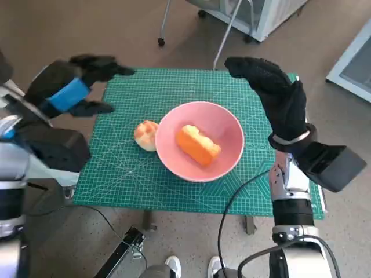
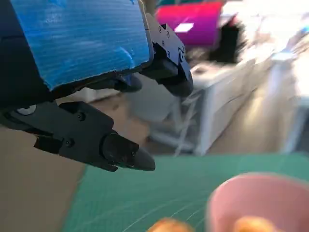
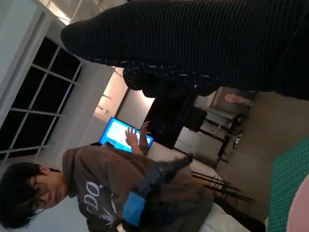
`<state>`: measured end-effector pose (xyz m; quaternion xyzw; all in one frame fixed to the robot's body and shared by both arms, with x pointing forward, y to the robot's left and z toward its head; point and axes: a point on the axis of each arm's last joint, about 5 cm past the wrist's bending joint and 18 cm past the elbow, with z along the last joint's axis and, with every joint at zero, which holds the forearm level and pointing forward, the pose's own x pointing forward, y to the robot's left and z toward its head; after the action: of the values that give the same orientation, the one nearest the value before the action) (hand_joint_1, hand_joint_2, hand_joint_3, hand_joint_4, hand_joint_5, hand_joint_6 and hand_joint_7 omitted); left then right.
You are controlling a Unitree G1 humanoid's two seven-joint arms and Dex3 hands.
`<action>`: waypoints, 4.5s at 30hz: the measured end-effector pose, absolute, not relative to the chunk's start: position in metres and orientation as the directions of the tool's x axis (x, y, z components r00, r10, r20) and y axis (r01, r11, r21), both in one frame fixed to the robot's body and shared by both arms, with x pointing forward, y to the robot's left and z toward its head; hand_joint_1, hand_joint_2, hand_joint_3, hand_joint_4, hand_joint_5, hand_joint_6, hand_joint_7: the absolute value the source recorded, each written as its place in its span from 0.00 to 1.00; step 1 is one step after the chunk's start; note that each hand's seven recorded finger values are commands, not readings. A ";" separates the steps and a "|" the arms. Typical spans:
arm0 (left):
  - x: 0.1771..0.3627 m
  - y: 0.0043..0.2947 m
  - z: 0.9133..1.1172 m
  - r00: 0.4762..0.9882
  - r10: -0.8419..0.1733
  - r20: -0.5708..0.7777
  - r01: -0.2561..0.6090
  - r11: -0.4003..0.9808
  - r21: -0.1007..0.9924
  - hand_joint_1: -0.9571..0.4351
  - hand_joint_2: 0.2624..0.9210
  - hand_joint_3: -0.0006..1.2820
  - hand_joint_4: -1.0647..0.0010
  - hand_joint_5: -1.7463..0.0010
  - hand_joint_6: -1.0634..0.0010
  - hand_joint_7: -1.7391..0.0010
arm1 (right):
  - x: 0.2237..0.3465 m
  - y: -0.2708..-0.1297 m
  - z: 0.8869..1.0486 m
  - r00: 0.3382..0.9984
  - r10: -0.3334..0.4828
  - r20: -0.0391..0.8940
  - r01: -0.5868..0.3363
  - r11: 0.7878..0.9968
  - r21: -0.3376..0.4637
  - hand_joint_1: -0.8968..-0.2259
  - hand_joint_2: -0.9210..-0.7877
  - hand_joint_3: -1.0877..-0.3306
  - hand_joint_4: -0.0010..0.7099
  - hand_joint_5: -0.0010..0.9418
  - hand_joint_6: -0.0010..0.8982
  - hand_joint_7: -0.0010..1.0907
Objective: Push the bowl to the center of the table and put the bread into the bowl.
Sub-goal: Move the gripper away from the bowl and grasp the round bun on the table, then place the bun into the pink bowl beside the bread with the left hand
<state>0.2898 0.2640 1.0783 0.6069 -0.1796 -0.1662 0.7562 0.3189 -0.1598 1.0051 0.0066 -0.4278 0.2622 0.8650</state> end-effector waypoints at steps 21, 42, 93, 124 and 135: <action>0.306 0.266 1.026 0.915 -0.289 -0.283 0.326 0.113 0.939 0.49 0.76 0.00 0.87 1.00 0.79 0.91 | 0.319 -0.161 1.006 0.491 0.447 0.748 -0.473 0.858 -0.202 0.38 0.00 0.45 0.19 0.17 0.00 0.55; 0.331 0.237 1.001 0.906 -0.281 -0.317 0.350 0.073 0.934 0.44 0.76 0.00 0.88 1.00 0.78 0.93 | 0.316 -0.172 1.011 0.470 0.458 0.755 -0.453 0.859 -0.239 0.39 0.00 0.44 0.15 0.21 0.00 0.58; 0.341 0.192 0.948 0.879 -0.276 -0.389 0.436 0.135 0.890 0.65 1.00 0.14 0.48 0.57 0.55 0.56 | 0.308 -0.178 1.010 0.497 0.467 0.731 -0.471 0.853 -0.225 0.36 0.00 0.47 0.04 0.38 0.00 0.57; 0.335 0.259 0.974 0.958 -0.041 -0.284 0.287 0.117 0.951 0.69 1.00 0.12 0.48 0.23 0.45 0.32 | 0.310 -0.175 1.008 0.497 0.474 0.727 -0.473 0.850 -0.231 0.38 0.00 0.47 0.01 0.41 0.00 0.58; 0.339 0.264 1.039 0.990 -0.086 0.113 -0.097 0.176 0.980 0.69 1.00 0.09 0.39 0.31 0.46 0.30 | 0.313 -0.171 1.011 0.488 0.478 0.730 -0.483 0.845 -0.230 0.38 0.00 0.46 0.01 0.42 0.00 0.57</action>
<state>0.3386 0.2640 1.0386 0.6418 -0.0712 0.0037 0.7636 0.3127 -0.1712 1.0112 0.0030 -0.4224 0.2783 0.8626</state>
